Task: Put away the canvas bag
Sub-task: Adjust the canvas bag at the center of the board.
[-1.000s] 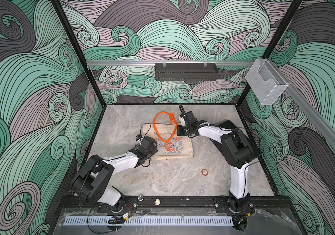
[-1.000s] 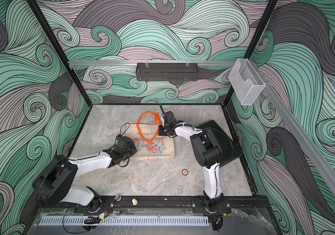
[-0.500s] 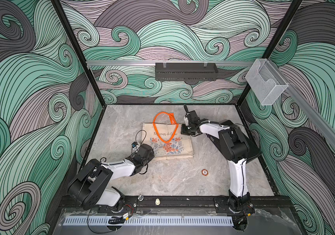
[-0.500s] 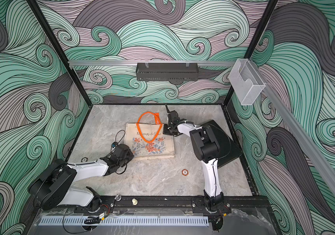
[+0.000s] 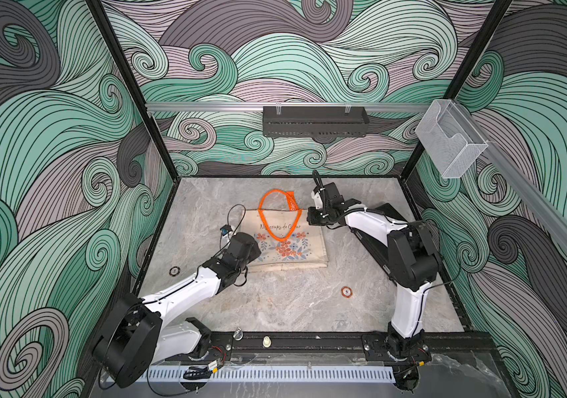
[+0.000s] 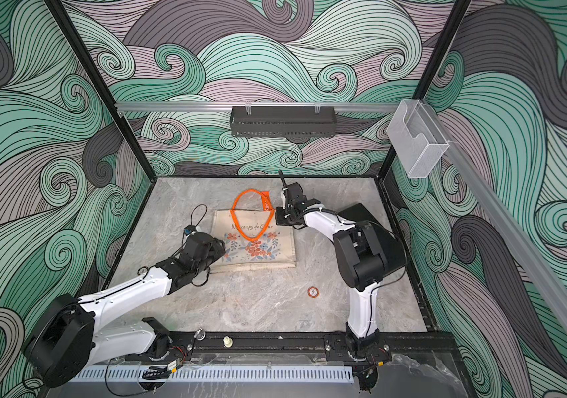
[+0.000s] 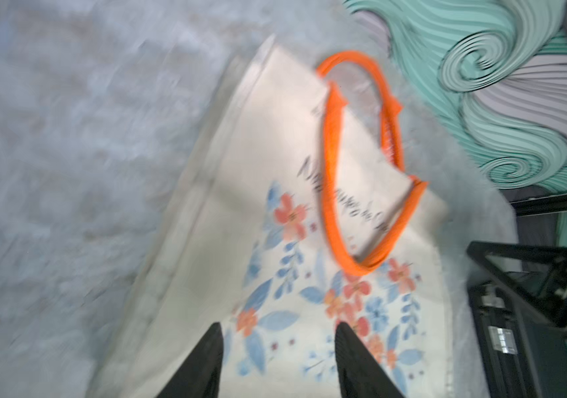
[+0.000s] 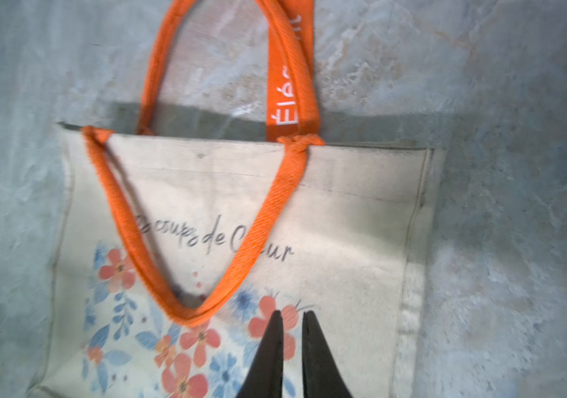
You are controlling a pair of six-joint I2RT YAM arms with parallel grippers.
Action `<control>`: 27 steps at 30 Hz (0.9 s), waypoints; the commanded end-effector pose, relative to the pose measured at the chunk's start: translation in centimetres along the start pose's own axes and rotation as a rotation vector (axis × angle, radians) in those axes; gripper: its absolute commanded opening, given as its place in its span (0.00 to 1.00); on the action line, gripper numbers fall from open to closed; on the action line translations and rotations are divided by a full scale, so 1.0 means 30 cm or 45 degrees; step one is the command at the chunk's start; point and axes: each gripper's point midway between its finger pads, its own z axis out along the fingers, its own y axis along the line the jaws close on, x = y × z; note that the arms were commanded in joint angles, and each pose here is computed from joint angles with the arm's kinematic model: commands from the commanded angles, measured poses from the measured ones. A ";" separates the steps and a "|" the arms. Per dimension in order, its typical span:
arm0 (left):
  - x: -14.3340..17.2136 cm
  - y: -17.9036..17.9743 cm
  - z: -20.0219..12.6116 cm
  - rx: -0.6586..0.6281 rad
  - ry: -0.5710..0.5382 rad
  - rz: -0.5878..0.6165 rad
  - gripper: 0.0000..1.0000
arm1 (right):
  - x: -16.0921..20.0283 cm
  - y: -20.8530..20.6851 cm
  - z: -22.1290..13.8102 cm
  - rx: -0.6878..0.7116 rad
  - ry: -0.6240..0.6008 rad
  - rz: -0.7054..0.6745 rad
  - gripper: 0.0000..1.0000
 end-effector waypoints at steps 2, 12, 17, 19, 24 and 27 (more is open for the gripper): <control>-0.084 -0.051 0.098 0.077 0.003 0.085 0.51 | 0.155 0.020 0.017 -0.071 0.128 0.014 0.08; -0.010 0.073 0.387 -0.094 0.320 0.015 0.38 | 0.333 -0.092 0.073 0.026 0.233 0.071 0.08; 0.001 0.178 0.379 -0.223 0.243 -0.054 0.35 | 0.426 -0.190 0.081 0.205 0.306 0.070 0.06; -0.007 0.200 0.372 -0.255 0.215 -0.038 0.35 | 0.451 -0.209 0.076 0.229 0.312 0.069 0.07; -0.045 0.210 0.364 -0.296 0.206 0.025 0.38 | 0.423 -0.193 0.037 0.199 0.242 0.033 0.07; -0.108 0.163 0.325 -0.260 0.146 0.053 0.43 | 0.357 -0.152 -0.023 0.159 0.149 -0.011 0.11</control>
